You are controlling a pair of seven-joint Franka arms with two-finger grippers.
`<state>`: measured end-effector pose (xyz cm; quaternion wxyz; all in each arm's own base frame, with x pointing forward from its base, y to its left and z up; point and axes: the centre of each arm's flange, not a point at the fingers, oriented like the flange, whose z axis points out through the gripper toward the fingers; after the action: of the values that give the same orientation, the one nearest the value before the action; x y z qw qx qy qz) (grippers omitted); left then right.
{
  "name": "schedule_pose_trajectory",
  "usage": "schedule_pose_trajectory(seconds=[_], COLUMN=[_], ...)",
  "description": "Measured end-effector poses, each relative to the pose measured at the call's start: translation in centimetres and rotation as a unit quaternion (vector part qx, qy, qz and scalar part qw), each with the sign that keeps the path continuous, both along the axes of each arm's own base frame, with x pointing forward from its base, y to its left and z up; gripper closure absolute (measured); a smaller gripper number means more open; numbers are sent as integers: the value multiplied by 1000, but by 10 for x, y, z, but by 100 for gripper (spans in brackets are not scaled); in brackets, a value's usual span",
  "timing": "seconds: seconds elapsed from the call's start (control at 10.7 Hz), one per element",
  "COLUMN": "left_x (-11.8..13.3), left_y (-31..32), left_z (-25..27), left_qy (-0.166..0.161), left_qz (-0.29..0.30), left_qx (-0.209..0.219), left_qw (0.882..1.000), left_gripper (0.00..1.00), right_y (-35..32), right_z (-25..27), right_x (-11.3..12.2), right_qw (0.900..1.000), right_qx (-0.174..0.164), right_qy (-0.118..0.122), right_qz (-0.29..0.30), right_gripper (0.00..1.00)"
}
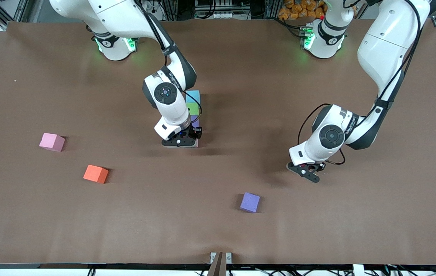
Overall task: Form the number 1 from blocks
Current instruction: 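Set the pink cube against blue while the left gripper grasps the red cube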
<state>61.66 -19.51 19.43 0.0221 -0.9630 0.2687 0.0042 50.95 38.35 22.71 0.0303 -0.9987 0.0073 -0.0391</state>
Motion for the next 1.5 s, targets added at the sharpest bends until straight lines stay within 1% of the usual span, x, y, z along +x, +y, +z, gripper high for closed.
schedule_pose_trajectory(seconds=[0.28, 0.56, 0.75, 1.03, 1.12, 1.31, 1.5], left_x=[2, 2, -5, -22, -30, -55, -82], left_y=[3, -2, -26, -68, -82, -117, -148], left_z=[2, 11, 30, 65, 73, 78, 79], left_qy=[-3, -11, -18, -24, -20, -3, 16], left_qz=[21, 70, 108, 155, 168, 195, 211], left_qx=[-1, -2, -11, -22, -22, -21, -11], left_qw=[1000, 997, 994, 987, 985, 980, 977], left_gripper=[38, 38, 39, 39, 39, 39, 39], right_y=[-1, -1, -2, 0, 1, 2, 3], right_z=[-2, -3, -3, -4, -5, -6, -6], right_x=[-1, -2, -2, -3, -4, -6, -6], right_qw=[1000, 1000, 1000, 1000, 1000, 1000, 1000], right_qx=[-1, -1, 0, 2, 1, 1, 1], right_qy=[2, 2, 1, -1, 0, 0, 0], right_qz=[-1, -6, -10, -14, -14, -13, -13], right_gripper=[48, 48, 48, 48, 48, 48, 48])
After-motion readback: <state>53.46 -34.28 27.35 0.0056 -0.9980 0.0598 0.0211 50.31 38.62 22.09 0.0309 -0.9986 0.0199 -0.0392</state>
